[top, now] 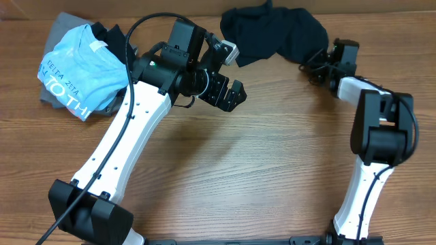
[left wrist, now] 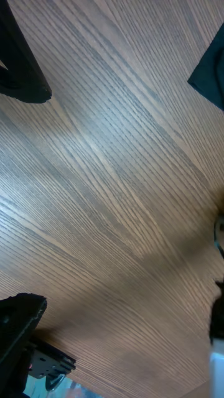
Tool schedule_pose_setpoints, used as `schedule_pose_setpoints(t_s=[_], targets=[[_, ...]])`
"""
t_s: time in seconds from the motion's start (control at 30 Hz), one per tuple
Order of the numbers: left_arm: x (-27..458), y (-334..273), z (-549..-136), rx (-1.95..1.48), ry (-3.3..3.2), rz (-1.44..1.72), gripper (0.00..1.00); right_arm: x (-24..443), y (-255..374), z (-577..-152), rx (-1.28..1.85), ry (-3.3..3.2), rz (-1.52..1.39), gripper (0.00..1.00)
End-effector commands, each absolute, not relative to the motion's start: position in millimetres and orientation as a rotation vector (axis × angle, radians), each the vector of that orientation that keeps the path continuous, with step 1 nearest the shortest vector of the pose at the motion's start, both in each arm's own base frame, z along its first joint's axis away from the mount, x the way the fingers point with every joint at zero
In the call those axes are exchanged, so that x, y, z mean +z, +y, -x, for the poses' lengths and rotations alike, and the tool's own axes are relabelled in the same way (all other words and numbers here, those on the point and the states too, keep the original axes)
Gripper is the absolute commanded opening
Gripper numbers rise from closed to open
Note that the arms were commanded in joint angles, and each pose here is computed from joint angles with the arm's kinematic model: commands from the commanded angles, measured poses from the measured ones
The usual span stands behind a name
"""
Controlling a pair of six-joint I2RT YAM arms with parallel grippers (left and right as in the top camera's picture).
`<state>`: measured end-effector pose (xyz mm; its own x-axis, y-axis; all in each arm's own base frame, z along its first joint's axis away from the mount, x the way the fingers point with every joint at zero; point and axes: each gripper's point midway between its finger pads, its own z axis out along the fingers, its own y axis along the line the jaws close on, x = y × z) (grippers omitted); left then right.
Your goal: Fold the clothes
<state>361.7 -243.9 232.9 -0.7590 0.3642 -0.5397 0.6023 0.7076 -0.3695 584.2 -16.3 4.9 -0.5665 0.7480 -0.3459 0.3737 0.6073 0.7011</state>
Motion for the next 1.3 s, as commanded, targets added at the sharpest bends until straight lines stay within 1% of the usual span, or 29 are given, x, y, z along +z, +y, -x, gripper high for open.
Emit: schedule_pose_setpoints(t_s=[0.0,0.07,0.17,0.2,0.33,0.43,0.47,0.5,0.53,0.57,0.6,0.7,0.83,0.9,1.0,1.27], targets=[[235,-245,-365,-0.723,2.471,-0.758,1.00,55,-52,-572,0.732,2.177,-0.832,0.04],[234,-242,-367,-0.696,2.475,-0.751,1.00,81,-64,-557,0.692,2.200,-0.816,0.04],[231,-236,-373,-0.628,2.481,-0.732,1.00,121,-80,-521,0.619,2.253,-0.842,0.04],[231,-234,-375,-0.609,2.483,-0.726,1.00,135,-88,-503,0.570,2.275,-0.880,0.04],[224,-230,-379,-0.566,2.499,-0.715,1.00,167,-124,-434,0.310,2.316,-1.080,0.04],[206,-233,-382,-0.563,2.538,-0.722,0.99,190,-149,-394,0.134,2.289,-1.175,0.04],[197,-235,-384,-0.557,2.559,-0.730,0.99,196,-153,-386,0.114,2.276,-1.190,0.18],[186,-237,-385,-0.556,2.581,-0.738,0.99,203,-157,-379,0.104,2.258,-1.203,0.53],[174,-241,-387,-0.557,2.603,-0.745,0.99,207,-160,-376,0.102,2.246,-1.211,0.68],[162,-245,-390,-0.558,2.619,-0.754,0.99,211,-163,-373,0.103,2.233,-1.218,0.70],[149,-250,-393,-0.559,2.632,-0.764,0.97,213,-164,-371,0.116,2.223,-1.224,0.70],[117,-277,-403,-0.632,2.620,-0.808,0.97,214,-152,-376,0.229,2.240,-1.197,0.70],[83,-313,-415,-0.717,2.577,-0.815,0.95,215,-129,-383,0.336,2.306,-1.058,0.70],[69,-327,-423,-0.722,2.551,-0.806,0.88,214,-124,-383,0.342,2.320,-1.050,0.70],[47,-343,-438,-0.746,2.541,-0.711,0.84,211,-119,-380,0.346,2.344,-1.056,0.69],[2,-362,-455,-0.839,2.574,-0.478,0.85,199,-115,-371,0.349,2.387,-1.083,0.69]])
